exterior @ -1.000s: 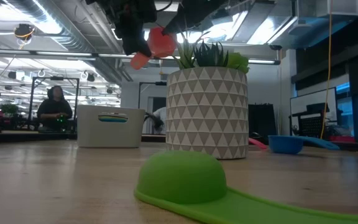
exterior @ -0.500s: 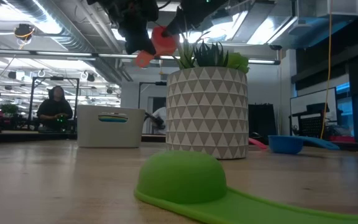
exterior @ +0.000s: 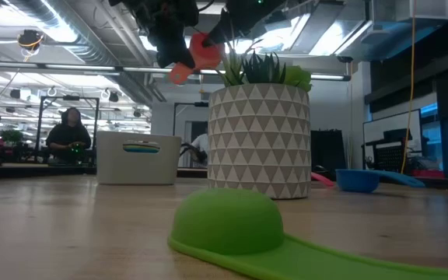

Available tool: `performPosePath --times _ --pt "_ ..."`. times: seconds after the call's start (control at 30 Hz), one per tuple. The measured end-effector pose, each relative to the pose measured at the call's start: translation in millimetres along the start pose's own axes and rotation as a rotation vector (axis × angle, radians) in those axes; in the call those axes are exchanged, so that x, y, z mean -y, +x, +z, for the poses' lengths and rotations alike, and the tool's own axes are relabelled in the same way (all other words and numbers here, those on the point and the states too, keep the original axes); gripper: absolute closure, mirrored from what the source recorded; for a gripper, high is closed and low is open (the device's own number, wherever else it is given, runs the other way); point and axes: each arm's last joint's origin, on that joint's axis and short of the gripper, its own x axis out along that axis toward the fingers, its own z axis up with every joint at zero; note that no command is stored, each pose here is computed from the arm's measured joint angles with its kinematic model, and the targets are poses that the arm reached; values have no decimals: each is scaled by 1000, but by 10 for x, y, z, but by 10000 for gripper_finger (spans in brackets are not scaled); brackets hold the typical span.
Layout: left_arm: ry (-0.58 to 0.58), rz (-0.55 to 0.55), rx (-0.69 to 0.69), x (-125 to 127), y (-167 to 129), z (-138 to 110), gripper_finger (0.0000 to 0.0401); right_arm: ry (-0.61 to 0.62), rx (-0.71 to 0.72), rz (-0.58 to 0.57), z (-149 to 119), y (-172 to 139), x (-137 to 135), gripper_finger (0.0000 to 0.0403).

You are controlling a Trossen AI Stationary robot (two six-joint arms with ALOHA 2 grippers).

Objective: Nest measuring cups in basket
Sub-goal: Stack the orange measuring cup on top of the violet measuring cup in the gray bin

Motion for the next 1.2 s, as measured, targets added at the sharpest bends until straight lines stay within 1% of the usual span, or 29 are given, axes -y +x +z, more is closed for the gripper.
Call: performPosePath --times 0.17,0.4,0.6,0.77,0.83,1.03,1.2 --pt "2 0 0 0 -1 1 391 0 0 1 0 0 0 273" --pt "1 1 0 -1 -1 1 398 0 0 0 0 0 0 276" --pt "2 1 2 0 -2 2 389 0 0 1 -1 0 0 277" --pt "-5 33 23 -10 -2 23 396 -1 0 -4 -1 -2 6 278" --pt "-48 42 36 -13 -2 35 397 -1 6 -14 6 -4 15 278" --pt "-214 54 59 -18 -6 52 394 -2 -11 -98 20 -5 41 276" --pt "-273 60 69 -21 -8 59 397 -1 -12 -104 21 -5 45 275"
